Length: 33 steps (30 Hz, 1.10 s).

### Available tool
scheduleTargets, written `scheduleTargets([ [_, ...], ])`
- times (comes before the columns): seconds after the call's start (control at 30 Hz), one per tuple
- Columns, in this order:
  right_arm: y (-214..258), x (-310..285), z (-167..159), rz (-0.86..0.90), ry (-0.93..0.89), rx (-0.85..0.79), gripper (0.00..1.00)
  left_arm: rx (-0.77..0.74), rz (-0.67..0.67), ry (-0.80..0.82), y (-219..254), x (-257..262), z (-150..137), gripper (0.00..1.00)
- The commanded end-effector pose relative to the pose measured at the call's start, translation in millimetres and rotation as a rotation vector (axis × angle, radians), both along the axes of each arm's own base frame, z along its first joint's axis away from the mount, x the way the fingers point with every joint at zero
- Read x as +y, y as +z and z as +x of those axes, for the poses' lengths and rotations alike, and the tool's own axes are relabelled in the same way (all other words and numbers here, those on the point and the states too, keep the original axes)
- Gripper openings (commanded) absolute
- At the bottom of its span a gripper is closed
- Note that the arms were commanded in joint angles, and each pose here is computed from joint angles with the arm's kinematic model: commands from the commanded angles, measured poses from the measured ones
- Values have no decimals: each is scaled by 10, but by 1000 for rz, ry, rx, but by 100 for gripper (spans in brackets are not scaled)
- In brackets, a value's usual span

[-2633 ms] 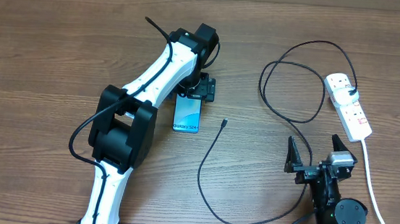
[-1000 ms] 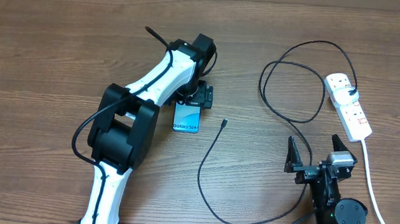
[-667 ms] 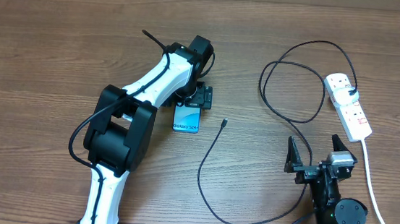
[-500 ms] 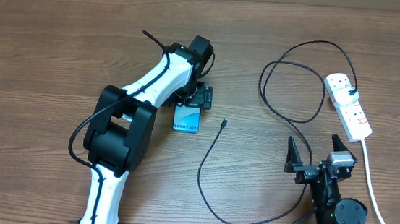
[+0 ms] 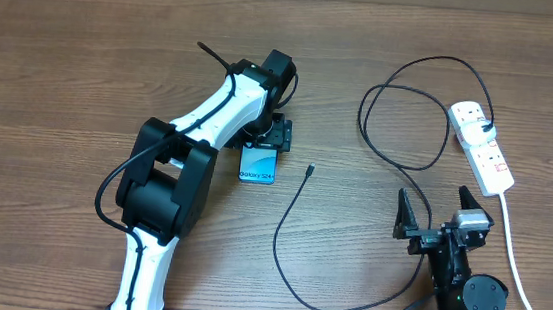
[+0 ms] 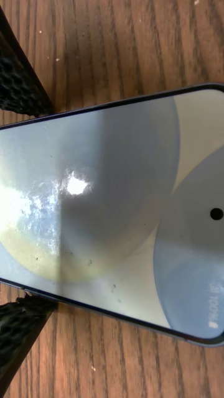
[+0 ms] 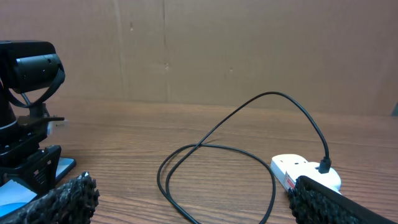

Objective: Plug charger to phone and switch on socket

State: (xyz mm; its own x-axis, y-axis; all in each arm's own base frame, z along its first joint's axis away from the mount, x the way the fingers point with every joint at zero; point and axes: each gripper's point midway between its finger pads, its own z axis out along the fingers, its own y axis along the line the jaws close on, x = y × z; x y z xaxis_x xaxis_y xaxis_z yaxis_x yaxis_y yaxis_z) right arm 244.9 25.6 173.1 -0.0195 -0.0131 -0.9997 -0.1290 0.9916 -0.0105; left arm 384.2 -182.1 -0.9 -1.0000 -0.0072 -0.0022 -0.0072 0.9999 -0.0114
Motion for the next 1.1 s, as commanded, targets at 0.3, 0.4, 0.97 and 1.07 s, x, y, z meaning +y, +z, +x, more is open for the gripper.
scheduleTargets([
  [0.3, -25, -10, 3, 3, -7, 0, 100, 112, 44, -3, -302, 82, -273, 84],
  [0.4, -25, -9, 3, 3, -7, 0, 100, 111, 49, -4, -302, 91, -273, 81],
  [0.97, -25, -10, 3, 3, -7, 0, 100, 94, 91, -6, -299, 165, -245, 78],
  [1.07, -25, -9, 3, 3, -7, 0, 100, 94, 92, -6, -299, 166, -245, 78],
])
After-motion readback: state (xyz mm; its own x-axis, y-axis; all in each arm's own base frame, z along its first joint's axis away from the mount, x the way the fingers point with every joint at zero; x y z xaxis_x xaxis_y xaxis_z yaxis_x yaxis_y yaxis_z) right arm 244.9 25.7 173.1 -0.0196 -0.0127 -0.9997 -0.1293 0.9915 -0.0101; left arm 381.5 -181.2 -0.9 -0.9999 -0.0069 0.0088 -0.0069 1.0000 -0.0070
